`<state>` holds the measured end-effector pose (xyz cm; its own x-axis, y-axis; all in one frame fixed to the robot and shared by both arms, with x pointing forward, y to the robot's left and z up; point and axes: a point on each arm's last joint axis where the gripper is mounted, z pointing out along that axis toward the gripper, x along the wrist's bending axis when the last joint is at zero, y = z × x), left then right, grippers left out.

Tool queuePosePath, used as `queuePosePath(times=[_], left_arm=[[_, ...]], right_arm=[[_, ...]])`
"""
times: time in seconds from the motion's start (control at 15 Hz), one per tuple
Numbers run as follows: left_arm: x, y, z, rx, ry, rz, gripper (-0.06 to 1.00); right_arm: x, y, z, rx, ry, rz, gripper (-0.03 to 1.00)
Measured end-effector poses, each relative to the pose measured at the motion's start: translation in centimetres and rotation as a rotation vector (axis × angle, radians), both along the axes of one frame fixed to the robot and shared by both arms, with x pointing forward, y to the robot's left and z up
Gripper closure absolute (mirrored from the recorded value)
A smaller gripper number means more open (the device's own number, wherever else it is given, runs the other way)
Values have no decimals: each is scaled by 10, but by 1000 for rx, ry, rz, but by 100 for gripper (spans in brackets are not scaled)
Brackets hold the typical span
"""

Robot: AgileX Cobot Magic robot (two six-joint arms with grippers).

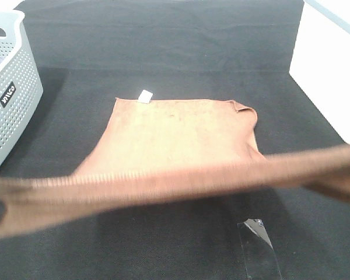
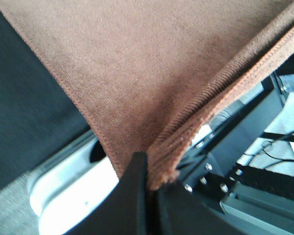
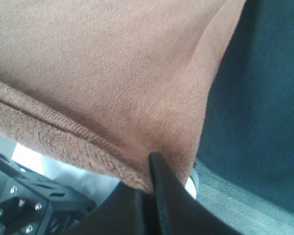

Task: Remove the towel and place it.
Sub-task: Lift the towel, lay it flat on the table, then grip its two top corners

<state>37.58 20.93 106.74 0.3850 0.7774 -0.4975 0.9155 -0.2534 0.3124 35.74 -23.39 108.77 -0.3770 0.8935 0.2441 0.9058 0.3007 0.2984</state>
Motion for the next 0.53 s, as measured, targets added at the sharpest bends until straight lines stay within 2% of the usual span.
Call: queuePosePath(times=[0.27, 0.33, 0.53], left_arm=[[3, -2, -31, 30, 146, 3, 94], [8, -4, -45, 52, 219, 4, 94], [19, -7, -64, 84, 318, 5, 94]], right_arm=[[3, 2, -20, -23, 93, 0, 97], [9, 4, -31, -37, 152, -1, 97], [18, 7, -55, -79, 278, -3, 97]])
